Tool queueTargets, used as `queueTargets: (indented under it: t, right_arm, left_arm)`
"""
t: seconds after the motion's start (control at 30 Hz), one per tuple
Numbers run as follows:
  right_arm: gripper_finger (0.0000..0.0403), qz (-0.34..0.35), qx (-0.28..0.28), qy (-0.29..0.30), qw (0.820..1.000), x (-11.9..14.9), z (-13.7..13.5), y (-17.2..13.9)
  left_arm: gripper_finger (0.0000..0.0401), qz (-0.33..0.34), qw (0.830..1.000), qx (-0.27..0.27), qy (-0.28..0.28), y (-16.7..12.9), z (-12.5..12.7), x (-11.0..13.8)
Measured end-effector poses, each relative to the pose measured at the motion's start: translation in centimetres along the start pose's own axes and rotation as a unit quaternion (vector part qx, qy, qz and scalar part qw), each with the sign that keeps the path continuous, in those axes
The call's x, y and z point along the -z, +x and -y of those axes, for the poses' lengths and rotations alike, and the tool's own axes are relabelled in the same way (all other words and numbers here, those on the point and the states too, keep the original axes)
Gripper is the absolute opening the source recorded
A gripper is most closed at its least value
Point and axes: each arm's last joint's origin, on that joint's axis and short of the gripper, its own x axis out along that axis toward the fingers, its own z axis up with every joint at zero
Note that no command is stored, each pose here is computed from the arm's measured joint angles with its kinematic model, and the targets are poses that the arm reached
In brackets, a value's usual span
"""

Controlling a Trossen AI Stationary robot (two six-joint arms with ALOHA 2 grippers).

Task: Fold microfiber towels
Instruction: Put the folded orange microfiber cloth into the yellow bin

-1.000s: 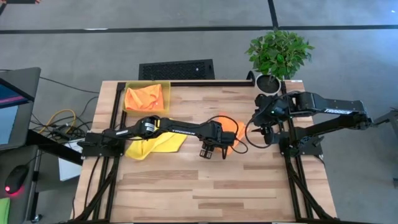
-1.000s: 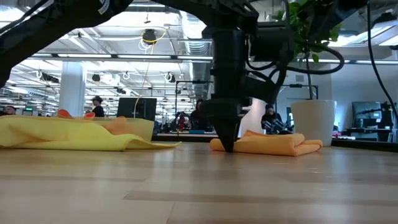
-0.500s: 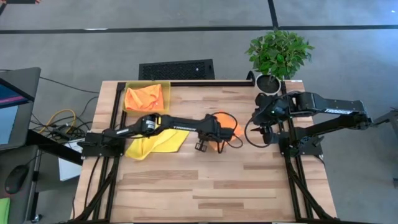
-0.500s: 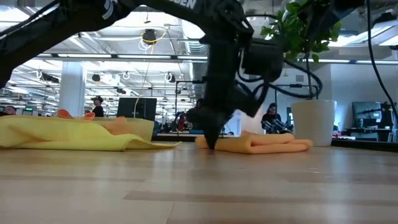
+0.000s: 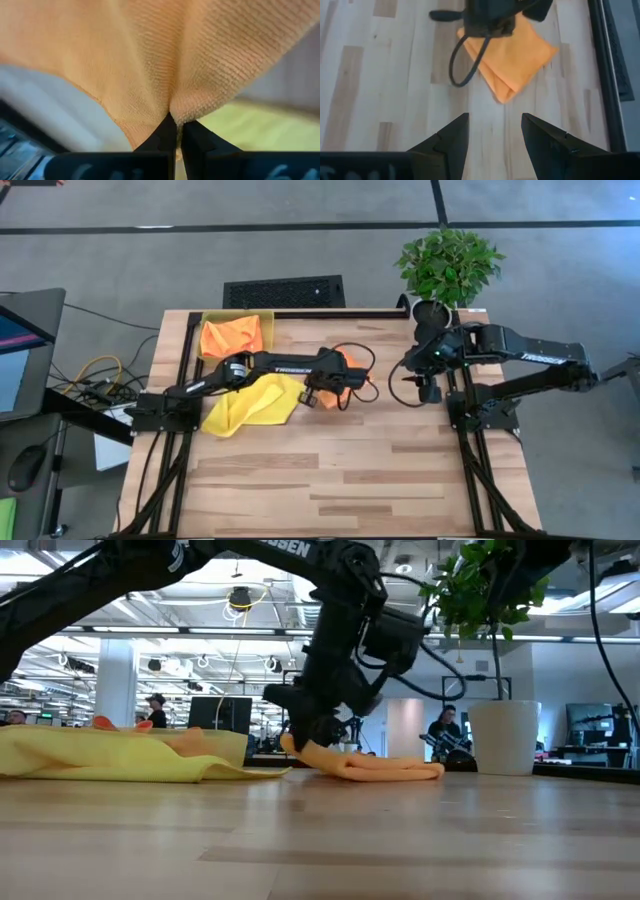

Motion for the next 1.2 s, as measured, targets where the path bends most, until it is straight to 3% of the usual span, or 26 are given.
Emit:
queueTargets:
  t: [0.1, 0.23, 0.6, 0.8, 1.0, 1.2]
  right_arm:
    - [0.0205, -0.002, 0.006, -0.009, 1.0, 0.1, 0.4, 0.0]
    - [0.0205, -0.005, 0.015, -0.018, 1.0, 0.2, 0.9, 0.0]
    - [0.0205, 0.008, 0.057, 0.026, 0.998, 0.5, 3.1, -0.1]
    - [0.0205, 0.031, 0.08, 0.043, 0.995, 0.2, 4.0, -0.2]
    - [0.0205, 0.039, 0.095, 0.043, 0.994, 0.2, 4.7, -0.3]
    - [0.0205, 0.043, 0.103, 0.048, 0.993, 0.3, 5.1, -0.4]
  left_arm:
    - [0.0001, -0.032, 0.999, 0.003, 0.009, 0.7, -1.3, 1.2]
    - [0.0, -0.028, 1.0, 0.004, 0.007, 0.7, -3.0, 2.4]
    - [0.0, 0.044, 0.996, 0.02, -0.069, -3.3, -6.2, 7.6]
    - [0.0, 0.058, 0.995, 0.015, -0.076, -4.3, -7.0, 9.2]
    - [0.0, 0.053, 0.996, 0.021, -0.062, -3.7, -7.5, 9.9]
    - [0.0, 0.014, 0.995, 0.062, -0.077, -1.5, -7.2, 11.9]
